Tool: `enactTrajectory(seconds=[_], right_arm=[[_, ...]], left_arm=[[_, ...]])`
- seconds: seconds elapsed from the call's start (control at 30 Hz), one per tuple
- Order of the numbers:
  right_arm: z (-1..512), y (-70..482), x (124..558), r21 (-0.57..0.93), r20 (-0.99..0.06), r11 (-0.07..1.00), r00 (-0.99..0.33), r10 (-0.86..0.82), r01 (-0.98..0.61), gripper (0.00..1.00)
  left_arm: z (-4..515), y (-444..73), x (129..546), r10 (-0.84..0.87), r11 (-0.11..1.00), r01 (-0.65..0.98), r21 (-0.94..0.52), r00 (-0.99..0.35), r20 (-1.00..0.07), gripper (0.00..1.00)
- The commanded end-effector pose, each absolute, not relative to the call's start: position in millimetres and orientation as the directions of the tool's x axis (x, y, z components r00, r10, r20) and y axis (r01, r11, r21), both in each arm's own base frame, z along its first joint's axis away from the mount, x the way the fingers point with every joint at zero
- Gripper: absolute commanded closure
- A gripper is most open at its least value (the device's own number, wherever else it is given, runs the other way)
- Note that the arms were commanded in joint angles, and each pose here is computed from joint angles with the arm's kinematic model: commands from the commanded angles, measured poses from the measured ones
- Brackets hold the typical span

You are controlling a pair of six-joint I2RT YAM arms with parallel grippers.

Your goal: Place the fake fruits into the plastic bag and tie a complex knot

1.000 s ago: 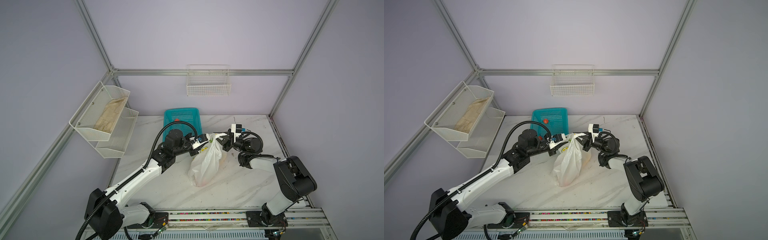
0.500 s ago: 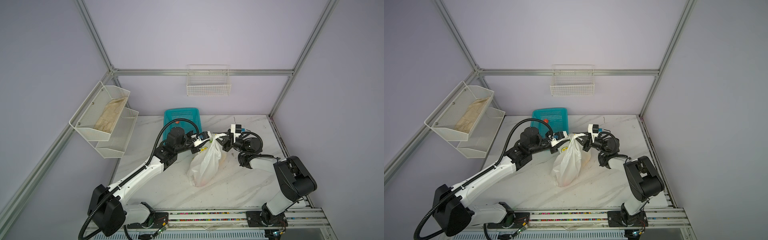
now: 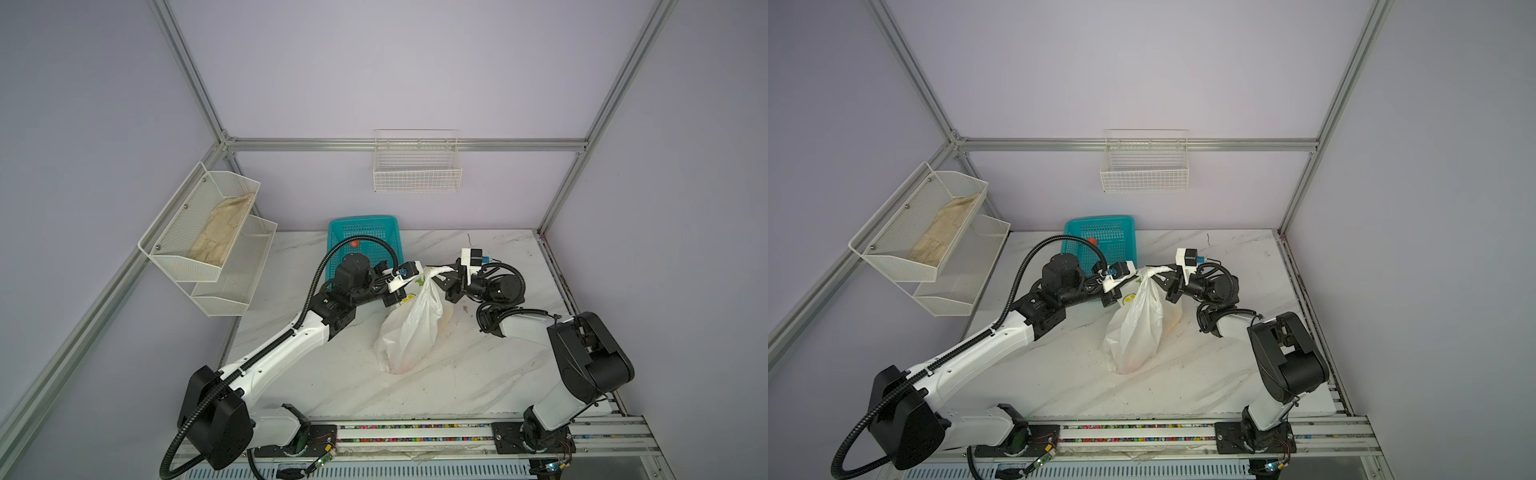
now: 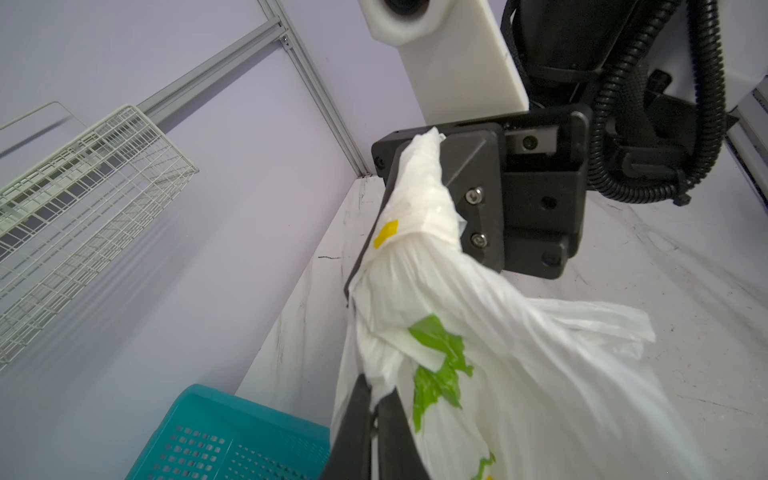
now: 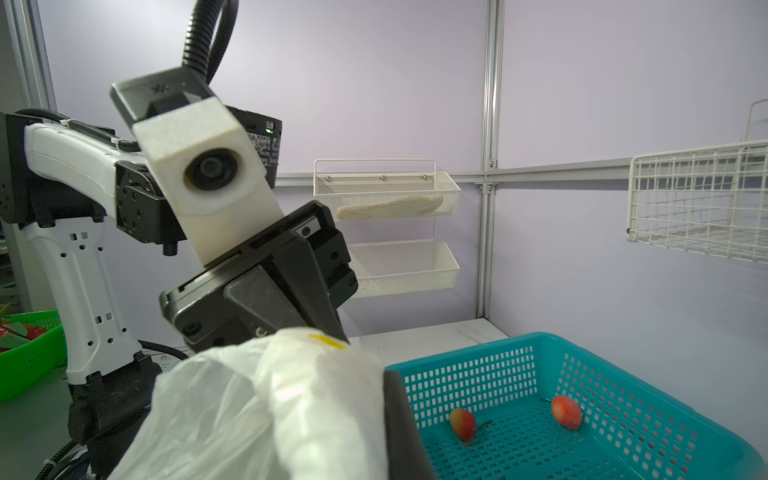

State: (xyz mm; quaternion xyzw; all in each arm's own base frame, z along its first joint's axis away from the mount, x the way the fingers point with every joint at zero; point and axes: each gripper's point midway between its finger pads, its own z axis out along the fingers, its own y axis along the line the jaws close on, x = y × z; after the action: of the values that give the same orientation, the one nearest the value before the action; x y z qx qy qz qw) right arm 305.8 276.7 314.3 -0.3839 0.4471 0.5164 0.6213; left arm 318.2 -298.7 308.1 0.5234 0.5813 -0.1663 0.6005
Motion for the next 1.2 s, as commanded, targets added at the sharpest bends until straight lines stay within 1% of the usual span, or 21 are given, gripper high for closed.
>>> enactTrajectory(seconds=[0.0,0.1,0.17,0.3,0.57,0.63,0.67,0.73,0.77,0.83,0.9,1.0,1.1,1.17], right_arm=[[336,273,299,-0.094,-0.934,0.182,0.150,0.325,-0.979,1.00],[335,272,300,-0.086,-0.935,0.200,0.148,0.322,-0.976,1.00],[332,271,304,-0.078,-0.939,0.225,0.147,0.312,-0.971,0.97],[320,268,315,-0.052,-0.953,0.294,0.136,0.271,-0.954,0.88],[310,256,314,-0.029,-0.964,0.393,0.130,0.234,-0.919,0.70],[310,251,315,-0.024,-0.966,0.430,0.131,0.221,-0.903,0.64],[310,249,315,-0.026,-0.968,0.447,0.134,0.212,-0.894,0.58],[304,246,320,-0.020,-0.976,0.481,0.121,0.180,-0.877,0.51],[311,243,317,-0.037,-0.975,0.495,0.140,0.173,-0.868,0.49],[311,240,317,-0.031,-0.979,0.514,0.131,0.159,-0.857,0.40],[310,237,316,-0.023,-0.981,0.529,0.122,0.153,-0.848,0.34],[310,230,314,-0.009,-0.983,0.563,0.112,0.149,-0.827,0.27],[308,222,313,0.010,-0.986,0.599,0.093,0.141,-0.801,0.23],[307,218,314,0.022,-0.989,0.622,0.073,0.128,-0.782,0.19]], left_arm=[[368,-301,320,0.322,0.440,0.759,0.480,0.366,-0.873,1.00],[363,-299,320,0.327,0.450,0.759,0.470,0.349,-0.878,1.00],[358,-297,319,0.324,0.458,0.764,0.454,0.332,-0.886,1.00],[341,-296,316,0.314,0.462,0.781,0.420,0.299,-0.901,1.00],[326,-298,318,0.290,0.476,0.805,0.354,0.237,-0.927,1.00],[324,-298,318,0.285,0.476,0.811,0.340,0.223,-0.932,1.00],[323,-298,318,0.284,0.477,0.812,0.335,0.219,-0.934,1.00],[321,-298,316,0.280,0.479,0.815,0.327,0.212,-0.936,1.00],[320,-297,316,0.278,0.478,0.816,0.325,0.210,-0.937,1.00],[317,-298,315,0.276,0.477,0.820,0.317,0.203,-0.939,1.00],[315,-298,315,0.276,0.476,0.823,0.311,0.196,-0.941,1.00],[313,-299,315,0.271,0.473,0.828,0.301,0.187,-0.944,1.00],[312,-299,315,0.268,0.475,0.829,0.295,0.183,-0.946,1.00],[312,-299,314,0.262,0.472,0.833,0.289,0.181,-0.948,1.00]])
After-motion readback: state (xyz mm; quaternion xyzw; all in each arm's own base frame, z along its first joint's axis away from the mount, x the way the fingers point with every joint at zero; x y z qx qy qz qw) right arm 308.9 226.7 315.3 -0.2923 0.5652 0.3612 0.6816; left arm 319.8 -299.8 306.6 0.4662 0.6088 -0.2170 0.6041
